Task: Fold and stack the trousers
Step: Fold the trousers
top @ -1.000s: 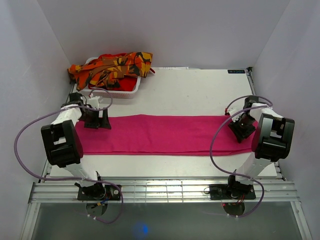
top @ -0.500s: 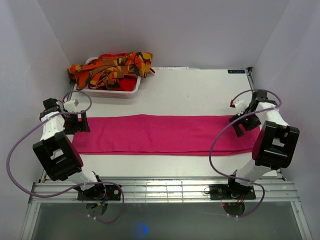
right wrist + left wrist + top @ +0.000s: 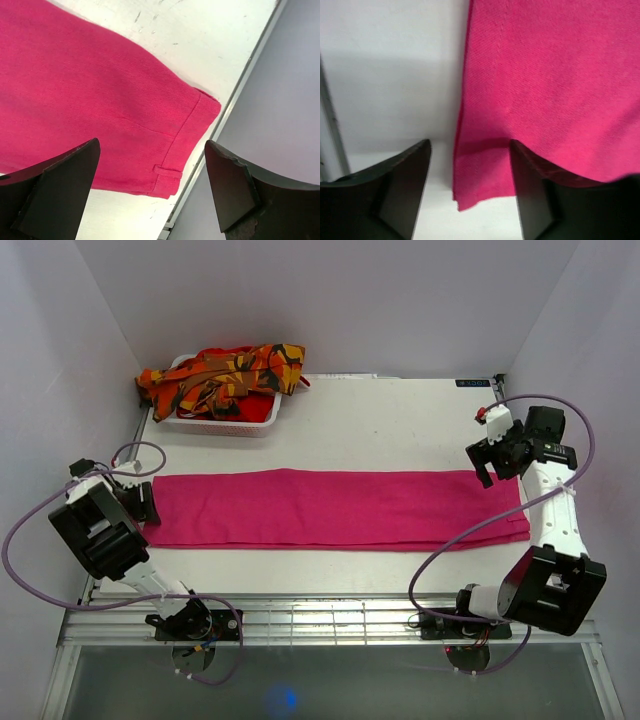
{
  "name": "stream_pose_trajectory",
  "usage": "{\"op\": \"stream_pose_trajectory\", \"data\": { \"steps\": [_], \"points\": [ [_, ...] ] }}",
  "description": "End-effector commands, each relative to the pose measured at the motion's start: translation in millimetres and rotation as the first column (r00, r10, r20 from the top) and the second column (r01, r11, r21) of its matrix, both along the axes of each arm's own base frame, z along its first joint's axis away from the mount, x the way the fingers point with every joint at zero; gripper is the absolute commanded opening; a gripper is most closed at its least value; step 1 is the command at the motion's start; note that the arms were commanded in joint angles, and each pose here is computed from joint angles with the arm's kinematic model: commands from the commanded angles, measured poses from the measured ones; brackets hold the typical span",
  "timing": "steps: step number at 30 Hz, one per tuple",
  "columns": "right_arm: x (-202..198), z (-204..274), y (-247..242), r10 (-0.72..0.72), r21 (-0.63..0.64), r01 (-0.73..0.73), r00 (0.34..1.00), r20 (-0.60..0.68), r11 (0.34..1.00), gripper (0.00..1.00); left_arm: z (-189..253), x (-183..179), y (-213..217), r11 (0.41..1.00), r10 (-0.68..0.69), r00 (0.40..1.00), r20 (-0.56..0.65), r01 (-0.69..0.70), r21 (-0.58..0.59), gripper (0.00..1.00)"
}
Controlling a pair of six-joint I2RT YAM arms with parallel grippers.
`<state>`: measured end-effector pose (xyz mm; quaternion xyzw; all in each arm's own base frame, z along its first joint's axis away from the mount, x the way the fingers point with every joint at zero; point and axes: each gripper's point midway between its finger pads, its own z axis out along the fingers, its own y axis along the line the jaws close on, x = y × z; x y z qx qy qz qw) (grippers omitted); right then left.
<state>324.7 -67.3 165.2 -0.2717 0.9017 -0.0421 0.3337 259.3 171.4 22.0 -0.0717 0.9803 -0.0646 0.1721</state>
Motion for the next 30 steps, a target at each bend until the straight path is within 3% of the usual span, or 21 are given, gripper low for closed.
{"op": "stream_pose_trajectory", "data": {
  "steps": [1,7,14,18,23,30],
  "points": [
    [17.6,25.8,-11.2,-0.044,-0.022,0.047,0.994,0.097,0.999,0.90,-31.9,-8.1,-12.1,0.999,-0.014,0.999,-0.032,0.013,-0.049,0.71],
    [17.9,24.4,-5.1,0.000,0.006,0.000,0.999,0.053,1.000,0.92,-39.5,-6.1,-35.4,0.988,-0.005,1.000,-0.007,0.004,-0.155,0.54],
    [0.5,13.0,5.7,0.011,0.044,-0.012,1.000,0.028,0.999,0.93,-37.0,-0.6,-48.4,0.977,-0.039,0.999,0.022,0.043,-0.207,0.47],
    [0.3,15.4,6.7,0.019,0.043,-0.020,0.999,0.036,0.999,0.94,-37.8,2.9,-46.2,0.976,-0.006,1.000,0.007,0.008,-0.218,0.26],
    [3.6,16.3,10.9,0.022,0.074,-0.025,0.999,0.034,0.997,0.96,1.5,21.7,-31.3,0.987,0.023,0.997,0.078,-0.010,-0.163,0.00],
    [-2.0,9.2,15.3,0.032,0.093,-0.033,0.999,0.010,0.995,0.96,100.4,57.0,-1.4,0.995,-0.014,0.974,0.228,0.036,-0.090,0.00]
  ]
}}
